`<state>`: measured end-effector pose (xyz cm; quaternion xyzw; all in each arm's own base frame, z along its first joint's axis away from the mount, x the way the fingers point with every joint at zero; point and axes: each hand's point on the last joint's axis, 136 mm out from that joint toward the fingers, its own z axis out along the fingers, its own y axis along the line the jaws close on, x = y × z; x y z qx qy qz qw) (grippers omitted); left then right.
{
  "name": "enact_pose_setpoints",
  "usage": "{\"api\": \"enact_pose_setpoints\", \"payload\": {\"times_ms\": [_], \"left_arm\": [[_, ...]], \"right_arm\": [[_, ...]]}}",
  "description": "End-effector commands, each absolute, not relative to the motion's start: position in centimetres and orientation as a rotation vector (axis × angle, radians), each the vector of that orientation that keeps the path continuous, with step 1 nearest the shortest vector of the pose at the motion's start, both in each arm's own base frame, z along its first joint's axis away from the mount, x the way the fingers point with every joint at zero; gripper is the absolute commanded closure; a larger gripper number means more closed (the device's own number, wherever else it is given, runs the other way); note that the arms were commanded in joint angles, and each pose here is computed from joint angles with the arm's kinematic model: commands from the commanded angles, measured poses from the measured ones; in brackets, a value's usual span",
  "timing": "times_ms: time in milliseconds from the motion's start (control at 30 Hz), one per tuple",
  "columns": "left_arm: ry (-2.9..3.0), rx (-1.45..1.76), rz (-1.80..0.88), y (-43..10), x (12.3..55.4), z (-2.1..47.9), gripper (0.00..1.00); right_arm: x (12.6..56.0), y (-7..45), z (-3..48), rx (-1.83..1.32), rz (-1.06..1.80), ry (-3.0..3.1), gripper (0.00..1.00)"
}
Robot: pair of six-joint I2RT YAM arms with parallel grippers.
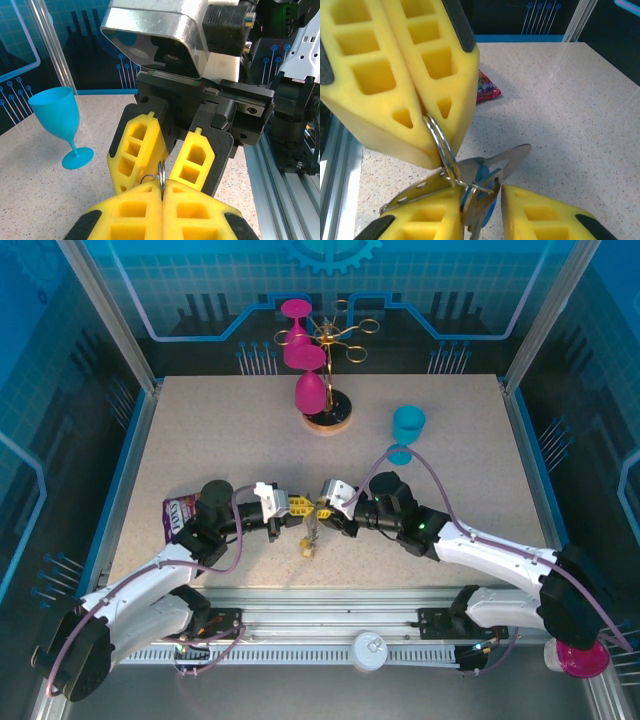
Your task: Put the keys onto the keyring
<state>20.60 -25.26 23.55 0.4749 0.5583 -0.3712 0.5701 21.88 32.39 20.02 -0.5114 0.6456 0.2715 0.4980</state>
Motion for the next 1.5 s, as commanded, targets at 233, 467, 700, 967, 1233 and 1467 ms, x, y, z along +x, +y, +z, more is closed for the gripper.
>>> {"api": "enact_pose_setpoints", "payload": {"times_ms": [233, 467, 700, 967, 1233, 1467], "left_arm": [[1.270, 1.107, -0.844, -25.1, 20.5, 24.1, 1.00], [1.283, 1.117, -0.822, -25.0, 20.7, 23.8, 1.00], [1.297, 1.141, -0.800, -25.0, 20.7, 23.3, 1.00], [1.315, 1.148, -0.786, -25.0, 21.0, 22.9, 1.00], [1.340, 1.164, -0.759, -24.9, 21.3, 22.2, 1.00], [1.377, 1.188, -0.740, -24.8, 21.5, 21.3, 1.00]], "right_arm": [[21.8, 32.5, 20.2, -1.230, 0.633, 1.542, 0.92], [21.5, 31.4, 19.6, -1.333, 0.566, 1.607, 0.97], [21.1, 31.1, 20.1, -1.473, 0.550, 1.657, 0.99], [21.9, 30.4, 22.2, -1.495, 0.451, 1.638, 1.00], [23.0, 28.9, 23.8, -1.488, 0.305, 1.629, 1.00], [23.1, 30.7, 25.8, -1.500, 0.307, 1.548, 1.00]]}}
